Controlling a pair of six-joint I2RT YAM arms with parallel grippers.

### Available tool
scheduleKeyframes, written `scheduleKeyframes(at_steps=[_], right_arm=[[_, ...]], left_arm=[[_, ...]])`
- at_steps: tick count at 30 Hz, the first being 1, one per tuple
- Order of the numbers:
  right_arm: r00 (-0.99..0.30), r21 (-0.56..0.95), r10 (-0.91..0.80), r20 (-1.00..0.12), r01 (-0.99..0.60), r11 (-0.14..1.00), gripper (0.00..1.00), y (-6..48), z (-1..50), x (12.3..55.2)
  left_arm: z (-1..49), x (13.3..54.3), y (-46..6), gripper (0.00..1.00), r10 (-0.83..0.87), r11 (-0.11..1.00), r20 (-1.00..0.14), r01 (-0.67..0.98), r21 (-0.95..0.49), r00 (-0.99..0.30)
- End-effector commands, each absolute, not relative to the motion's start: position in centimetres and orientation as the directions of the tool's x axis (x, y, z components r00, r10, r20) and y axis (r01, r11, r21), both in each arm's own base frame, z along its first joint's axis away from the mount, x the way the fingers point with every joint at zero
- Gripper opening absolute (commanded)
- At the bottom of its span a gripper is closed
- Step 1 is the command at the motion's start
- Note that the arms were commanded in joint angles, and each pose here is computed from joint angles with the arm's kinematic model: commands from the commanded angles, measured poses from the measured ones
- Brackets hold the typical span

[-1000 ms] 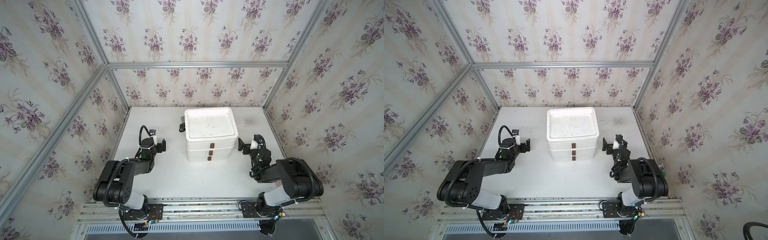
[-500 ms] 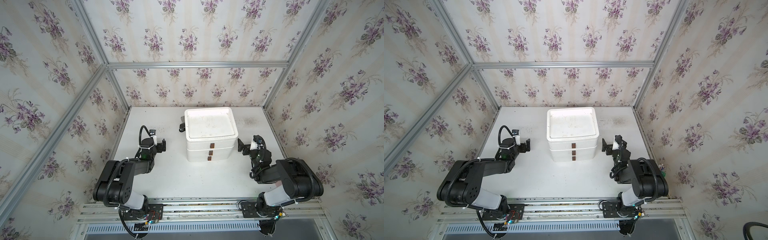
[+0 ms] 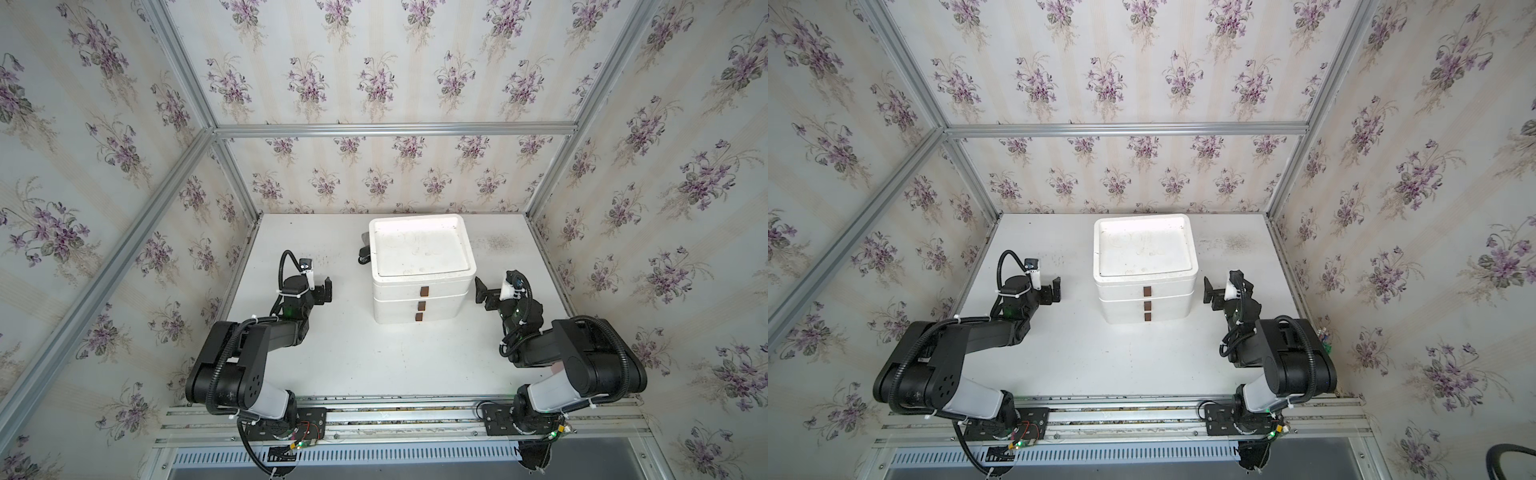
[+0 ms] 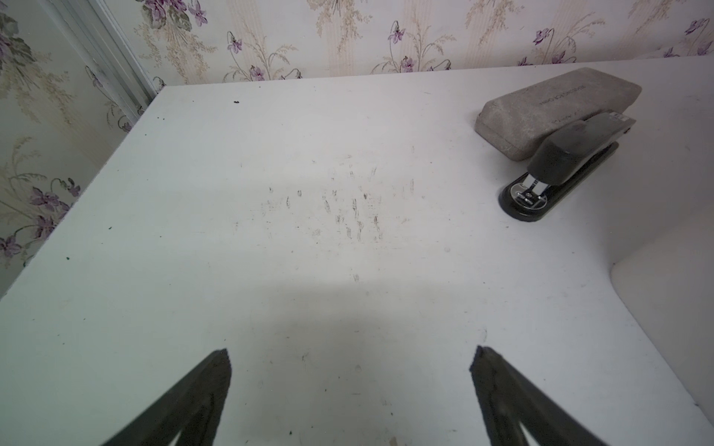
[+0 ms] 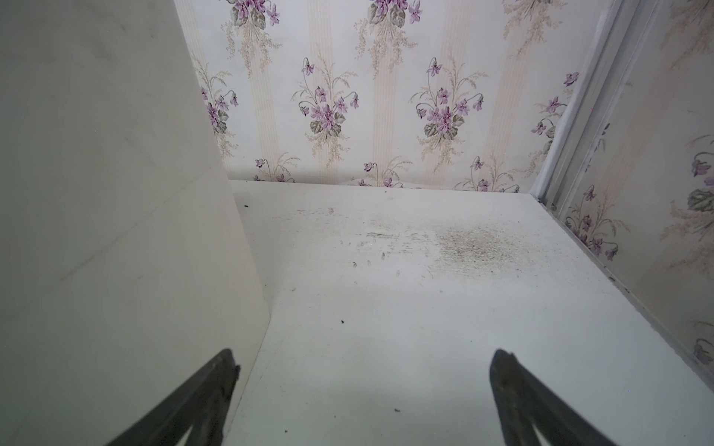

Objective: Take the microphone out of the drawer
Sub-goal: Open the drawer in the storage box.

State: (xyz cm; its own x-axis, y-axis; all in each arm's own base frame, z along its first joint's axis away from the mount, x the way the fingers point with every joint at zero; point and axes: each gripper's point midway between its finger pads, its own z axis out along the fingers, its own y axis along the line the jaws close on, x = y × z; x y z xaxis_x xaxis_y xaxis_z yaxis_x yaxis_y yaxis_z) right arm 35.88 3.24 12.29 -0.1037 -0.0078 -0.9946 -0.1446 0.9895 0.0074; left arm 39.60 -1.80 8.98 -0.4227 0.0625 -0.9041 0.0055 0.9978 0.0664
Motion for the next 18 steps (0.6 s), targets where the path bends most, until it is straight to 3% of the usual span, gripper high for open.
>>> scheduleKeyframes(at_steps=[1, 18], right_arm=[[-0.068, -0.004, -0.015, -0.998, -0.153, 0.988, 1.00, 3.4, 13.2, 36.0], [-0.068, -0.003, -0.014, -0.998, -0.152, 0.988, 1.00, 3.4, 13.1, 35.9]], left_arm=[[9.7, 39.9, -1.8, 0.99, 0.070, 0.997, -0.903, 0.004, 0.076, -0.424], [16.6, 38.8, -1.5, 0.99, 0.090, 0.956, -0.910, -0.222, 0.192, -0.404]])
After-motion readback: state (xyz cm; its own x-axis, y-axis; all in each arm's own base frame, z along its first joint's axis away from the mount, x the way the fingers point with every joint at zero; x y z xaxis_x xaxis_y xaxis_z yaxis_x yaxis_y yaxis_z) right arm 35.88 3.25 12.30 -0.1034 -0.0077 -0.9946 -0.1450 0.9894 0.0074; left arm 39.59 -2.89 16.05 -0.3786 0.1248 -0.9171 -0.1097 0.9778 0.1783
